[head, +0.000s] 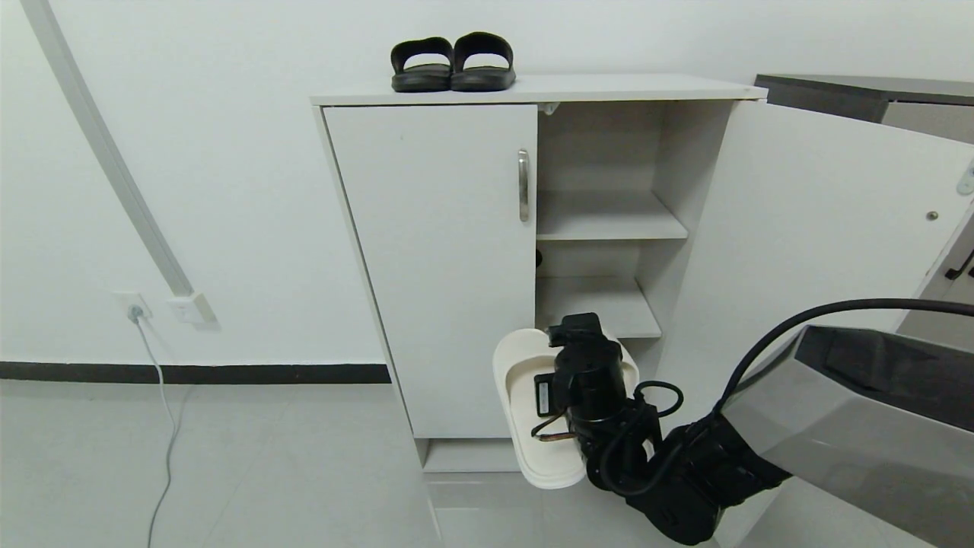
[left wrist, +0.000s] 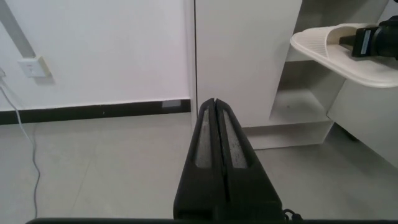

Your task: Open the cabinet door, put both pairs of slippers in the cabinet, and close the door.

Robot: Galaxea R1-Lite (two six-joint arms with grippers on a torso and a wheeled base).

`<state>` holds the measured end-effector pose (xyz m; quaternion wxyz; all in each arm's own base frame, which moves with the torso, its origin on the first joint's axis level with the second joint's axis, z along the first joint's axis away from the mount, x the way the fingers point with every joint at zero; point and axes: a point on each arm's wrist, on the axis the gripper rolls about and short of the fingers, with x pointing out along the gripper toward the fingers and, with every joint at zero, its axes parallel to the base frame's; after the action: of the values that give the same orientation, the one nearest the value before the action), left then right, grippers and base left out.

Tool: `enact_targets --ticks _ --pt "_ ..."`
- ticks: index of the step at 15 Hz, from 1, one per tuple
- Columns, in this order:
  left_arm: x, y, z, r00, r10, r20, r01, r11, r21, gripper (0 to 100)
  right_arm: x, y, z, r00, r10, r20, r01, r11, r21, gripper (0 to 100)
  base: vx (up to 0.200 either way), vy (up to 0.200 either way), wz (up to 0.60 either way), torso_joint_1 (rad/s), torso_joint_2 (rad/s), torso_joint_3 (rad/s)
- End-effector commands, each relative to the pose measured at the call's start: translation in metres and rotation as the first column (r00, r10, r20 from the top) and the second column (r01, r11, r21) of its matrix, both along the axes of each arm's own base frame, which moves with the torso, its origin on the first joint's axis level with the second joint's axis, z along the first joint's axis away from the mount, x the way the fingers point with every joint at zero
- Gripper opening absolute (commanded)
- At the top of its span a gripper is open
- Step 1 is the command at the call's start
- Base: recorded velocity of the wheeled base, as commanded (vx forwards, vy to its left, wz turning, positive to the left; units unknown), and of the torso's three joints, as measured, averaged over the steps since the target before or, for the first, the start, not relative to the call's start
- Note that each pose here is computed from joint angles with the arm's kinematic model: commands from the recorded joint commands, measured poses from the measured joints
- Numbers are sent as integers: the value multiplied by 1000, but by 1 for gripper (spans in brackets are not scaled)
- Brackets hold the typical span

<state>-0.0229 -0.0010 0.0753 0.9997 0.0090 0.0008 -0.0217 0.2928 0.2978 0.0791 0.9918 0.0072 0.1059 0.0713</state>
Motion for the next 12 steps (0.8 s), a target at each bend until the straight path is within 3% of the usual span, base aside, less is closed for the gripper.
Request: enact_targets --ticks 1,2,10,12 --pt "0 0 0 1000 0 -3 0 1000 0 0 1 1 -3 1000 -5 0 5 1000 -2 0 0 0 0 0 0 0" --pt "0 0 0 1000 0 -3 0 1000 0 0 2 0 -3 1000 -14 1 14 1000 -3 0 0 0 0 0 0 0" --pt "0 0 0 1000 2 -3 -2 1000 -1 0 9 -6 -7 997 -73 3 73 997 -20 0 0 -200 0 2 5 2" --pt "0 0 0 1000 2 -3 -2 1000 -1 0 10 -5 -12 997 -72 -4 72 997 -27 0 0 0 0 0 0 0"
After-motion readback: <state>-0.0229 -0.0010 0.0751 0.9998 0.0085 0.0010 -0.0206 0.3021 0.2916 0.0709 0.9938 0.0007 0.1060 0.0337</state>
